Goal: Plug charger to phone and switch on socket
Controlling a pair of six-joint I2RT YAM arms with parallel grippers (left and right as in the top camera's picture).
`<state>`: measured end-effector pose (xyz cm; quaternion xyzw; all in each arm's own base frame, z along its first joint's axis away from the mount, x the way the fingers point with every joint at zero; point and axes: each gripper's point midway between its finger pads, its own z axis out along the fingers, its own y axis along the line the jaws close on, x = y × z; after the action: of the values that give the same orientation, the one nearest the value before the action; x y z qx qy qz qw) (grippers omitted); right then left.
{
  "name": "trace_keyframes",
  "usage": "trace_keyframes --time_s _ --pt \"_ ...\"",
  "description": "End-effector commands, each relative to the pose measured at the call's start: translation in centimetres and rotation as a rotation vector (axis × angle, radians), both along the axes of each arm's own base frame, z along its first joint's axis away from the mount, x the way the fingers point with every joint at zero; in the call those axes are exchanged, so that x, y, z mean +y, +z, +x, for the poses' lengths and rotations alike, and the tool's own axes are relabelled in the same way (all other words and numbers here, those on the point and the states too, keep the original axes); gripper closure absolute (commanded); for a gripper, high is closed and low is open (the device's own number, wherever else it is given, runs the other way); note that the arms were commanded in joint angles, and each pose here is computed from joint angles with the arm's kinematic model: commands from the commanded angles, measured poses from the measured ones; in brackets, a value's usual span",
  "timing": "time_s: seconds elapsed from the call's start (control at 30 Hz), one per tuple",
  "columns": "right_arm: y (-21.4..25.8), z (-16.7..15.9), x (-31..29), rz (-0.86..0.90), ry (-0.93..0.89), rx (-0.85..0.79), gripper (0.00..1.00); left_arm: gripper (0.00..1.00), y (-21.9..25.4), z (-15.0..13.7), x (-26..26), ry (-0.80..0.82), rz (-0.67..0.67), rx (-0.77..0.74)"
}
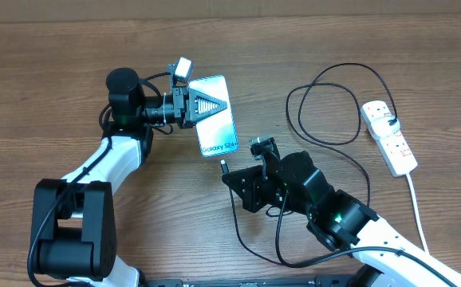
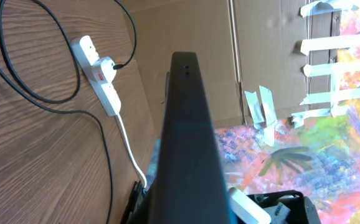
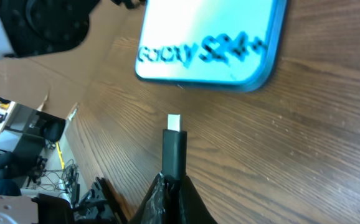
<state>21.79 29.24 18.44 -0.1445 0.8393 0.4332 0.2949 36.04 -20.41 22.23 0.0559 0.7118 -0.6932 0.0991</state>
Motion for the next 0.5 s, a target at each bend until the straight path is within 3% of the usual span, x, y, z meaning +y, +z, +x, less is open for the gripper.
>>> trace_keyframes --time_s 0.0,0.47 --pt "0.98 0.28 0.18 0.013 -0.001 -0.038 0.96 0.96 0.22 -0.30 -0.54 -0.012 0.001 -0.045" --pt "0.67 1.10 -0.40 -0.001 -0.069 -0.026 0.96 0.96 0.23 -0.61 -0.94 -0.028 0.000 -0.036"
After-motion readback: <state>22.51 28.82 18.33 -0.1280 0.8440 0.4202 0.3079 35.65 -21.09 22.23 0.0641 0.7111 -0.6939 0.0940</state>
